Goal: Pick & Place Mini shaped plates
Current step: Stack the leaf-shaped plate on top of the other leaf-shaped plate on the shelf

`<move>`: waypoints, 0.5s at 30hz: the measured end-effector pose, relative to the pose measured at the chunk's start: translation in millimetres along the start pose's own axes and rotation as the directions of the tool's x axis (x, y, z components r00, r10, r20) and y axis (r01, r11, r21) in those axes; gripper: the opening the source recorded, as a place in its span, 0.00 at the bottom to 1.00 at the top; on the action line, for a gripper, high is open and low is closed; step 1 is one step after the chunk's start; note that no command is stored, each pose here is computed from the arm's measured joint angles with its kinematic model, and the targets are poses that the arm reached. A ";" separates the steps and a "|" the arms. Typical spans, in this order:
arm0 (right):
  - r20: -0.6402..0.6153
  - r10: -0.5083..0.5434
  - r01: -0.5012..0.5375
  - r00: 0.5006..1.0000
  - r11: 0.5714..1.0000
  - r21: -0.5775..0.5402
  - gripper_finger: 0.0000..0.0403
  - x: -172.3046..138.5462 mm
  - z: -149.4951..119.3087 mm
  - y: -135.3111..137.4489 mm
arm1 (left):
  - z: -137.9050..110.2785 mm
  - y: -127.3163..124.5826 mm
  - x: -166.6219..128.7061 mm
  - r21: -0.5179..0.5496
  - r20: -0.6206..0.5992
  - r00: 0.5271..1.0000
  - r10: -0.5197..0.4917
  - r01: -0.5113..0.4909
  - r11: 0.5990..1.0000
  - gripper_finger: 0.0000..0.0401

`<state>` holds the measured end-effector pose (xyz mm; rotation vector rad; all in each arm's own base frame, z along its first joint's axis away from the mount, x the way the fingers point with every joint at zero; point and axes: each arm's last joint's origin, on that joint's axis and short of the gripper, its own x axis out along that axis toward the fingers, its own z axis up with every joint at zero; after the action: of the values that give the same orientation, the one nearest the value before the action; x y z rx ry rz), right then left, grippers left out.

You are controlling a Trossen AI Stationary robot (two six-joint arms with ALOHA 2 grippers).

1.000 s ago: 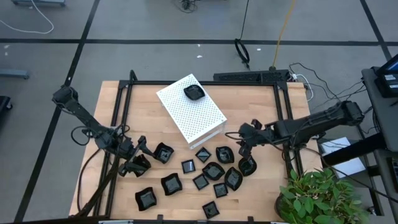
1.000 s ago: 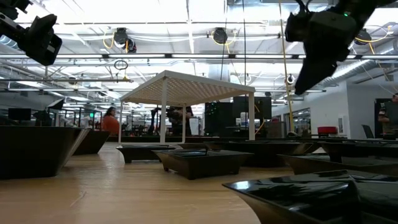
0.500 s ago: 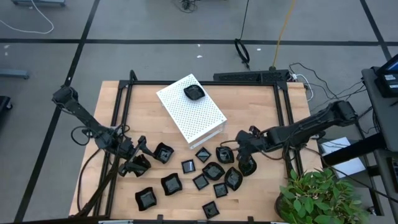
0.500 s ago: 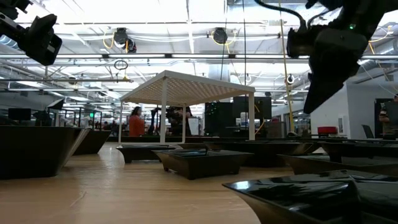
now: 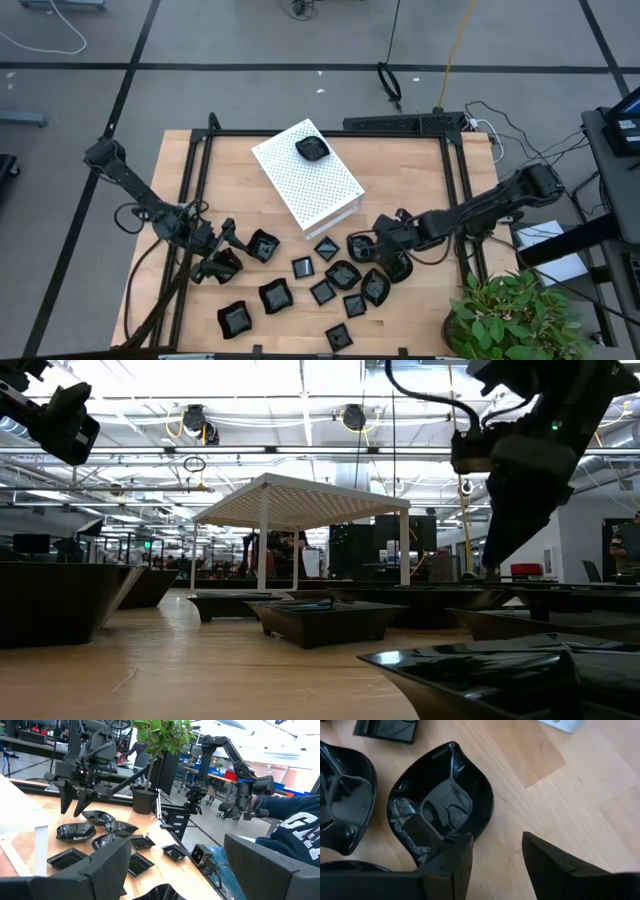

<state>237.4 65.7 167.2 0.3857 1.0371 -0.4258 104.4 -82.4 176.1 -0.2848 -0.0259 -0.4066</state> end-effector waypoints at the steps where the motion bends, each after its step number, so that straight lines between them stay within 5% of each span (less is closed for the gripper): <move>1: -0.004 -0.004 0.004 1.000 1.000 -0.006 0.39 1.4 -0.4 0.1 | -0.1 0.0 0.0 0.000 0.000 1.000 0.000 0.000 1.000 0.81; 15: 0.008 0.031 -0.031 1.000 1.000 -0.002 0.39 20.3 3.8 7.0 | 0.0 0.0 0.0 0.000 0.000 1.000 0.000 0.000 1.000 0.81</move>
<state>252.8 66.6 151.7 0.3974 1.0229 -0.3986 104.4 -82.4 176.0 -0.2846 -0.0255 -0.4068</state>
